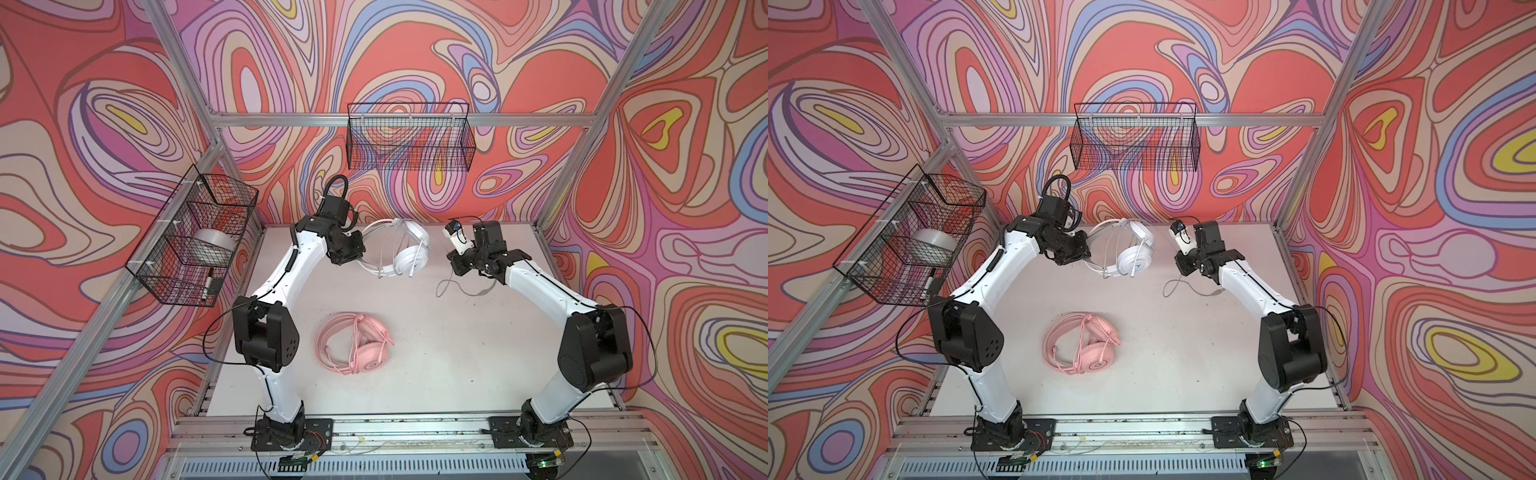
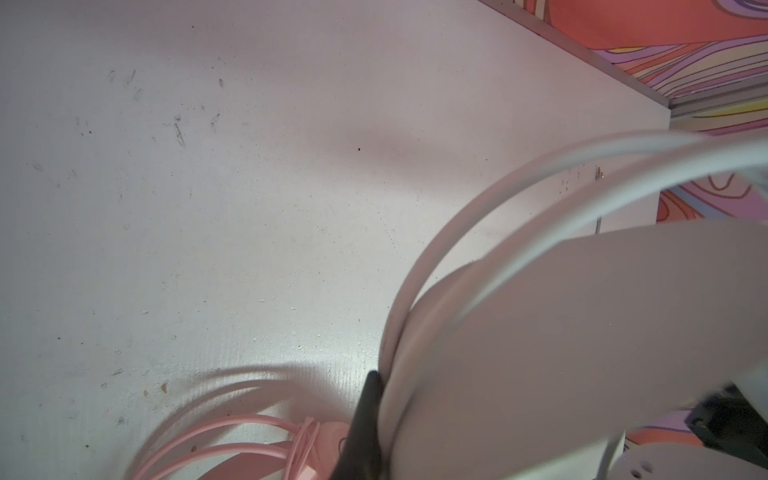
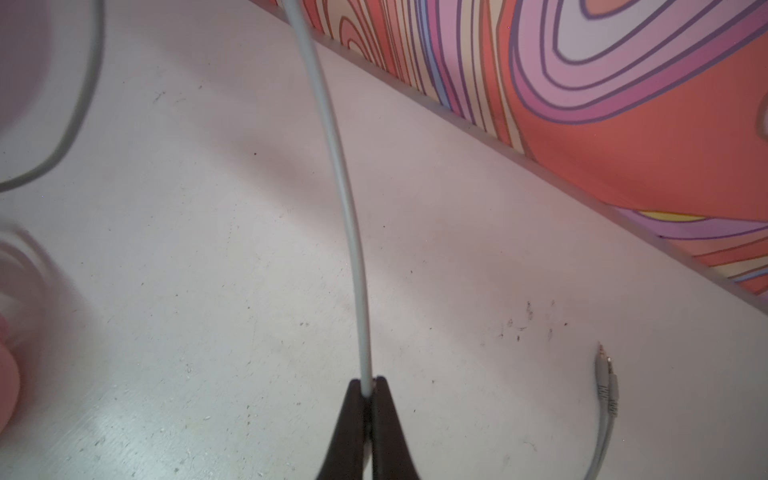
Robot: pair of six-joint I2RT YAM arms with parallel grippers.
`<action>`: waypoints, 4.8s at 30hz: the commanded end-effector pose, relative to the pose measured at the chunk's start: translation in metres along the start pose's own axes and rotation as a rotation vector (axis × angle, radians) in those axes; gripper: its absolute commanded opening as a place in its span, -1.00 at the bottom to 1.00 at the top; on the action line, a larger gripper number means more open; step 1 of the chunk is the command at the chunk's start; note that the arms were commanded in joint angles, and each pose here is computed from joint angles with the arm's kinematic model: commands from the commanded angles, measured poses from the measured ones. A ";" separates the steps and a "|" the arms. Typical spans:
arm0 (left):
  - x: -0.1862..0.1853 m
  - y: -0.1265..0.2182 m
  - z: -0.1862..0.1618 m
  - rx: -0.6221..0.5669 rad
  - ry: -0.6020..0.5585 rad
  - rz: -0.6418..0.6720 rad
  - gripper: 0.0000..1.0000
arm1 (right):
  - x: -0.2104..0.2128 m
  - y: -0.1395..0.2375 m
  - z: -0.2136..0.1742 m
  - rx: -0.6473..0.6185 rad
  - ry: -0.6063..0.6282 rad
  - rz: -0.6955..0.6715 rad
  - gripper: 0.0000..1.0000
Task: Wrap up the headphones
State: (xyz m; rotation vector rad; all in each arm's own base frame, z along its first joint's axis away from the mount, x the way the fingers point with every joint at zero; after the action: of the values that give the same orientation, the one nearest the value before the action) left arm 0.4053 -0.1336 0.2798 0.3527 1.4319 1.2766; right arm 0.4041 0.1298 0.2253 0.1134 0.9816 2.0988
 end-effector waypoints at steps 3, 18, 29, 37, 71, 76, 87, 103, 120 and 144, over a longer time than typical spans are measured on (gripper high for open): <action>-0.009 0.029 0.007 -0.049 0.028 -0.098 -1.00 | 0.016 -0.014 -0.032 0.086 -0.100 0.069 -1.00; 0.006 0.033 0.013 -0.066 0.128 -0.121 -1.00 | 0.027 -0.020 -0.069 0.207 -0.151 0.028 -1.00; 0.002 0.026 0.016 -0.036 0.176 -0.173 -1.00 | 0.066 -0.024 -0.036 0.096 0.014 0.157 -1.00; 0.006 0.026 0.018 -0.067 0.253 -0.144 -1.00 | 0.111 -0.027 -0.022 0.060 0.205 0.201 -1.00; 0.013 0.036 0.028 -0.182 0.276 -0.023 -1.00 | 0.178 -0.063 -0.087 0.372 0.115 0.513 -1.00; 0.011 0.037 0.030 -0.185 0.275 -0.031 -1.00 | 0.181 -0.062 -0.095 0.439 0.102 0.542 -0.97; 0.012 0.033 0.031 -0.187 0.282 -0.027 -1.00 | 0.181 -0.050 -0.112 0.572 0.083 0.545 -0.77; 0.010 0.030 0.035 -0.195 0.286 -0.023 -1.00 | 0.177 -0.035 -0.120 0.687 0.101 0.512 -0.60; 0.013 0.023 0.037 -0.191 0.293 -0.006 -1.00 | 0.178 -0.032 -0.128 0.743 0.151 0.482 -0.83; 0.036 -0.003 0.033 -0.218 0.278 0.141 -1.00 | 0.172 0.052 -0.015 0.244 0.366 0.724 -1.00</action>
State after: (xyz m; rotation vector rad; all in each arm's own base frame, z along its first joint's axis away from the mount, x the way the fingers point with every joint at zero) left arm 0.4163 -0.0896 0.2651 0.1664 1.5302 1.6183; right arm 0.2572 0.2177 0.1912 0.2862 1.6032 2.6056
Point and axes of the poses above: each gripper's point midway between its finger pads, its own y axis back along the fingers, its own x axis along the line the jaws close on, z = x × y, the point moved 8 cm from there along y, back along the fingers, and after that the axes turned 14 degrees about y, right-handed, at the moved point
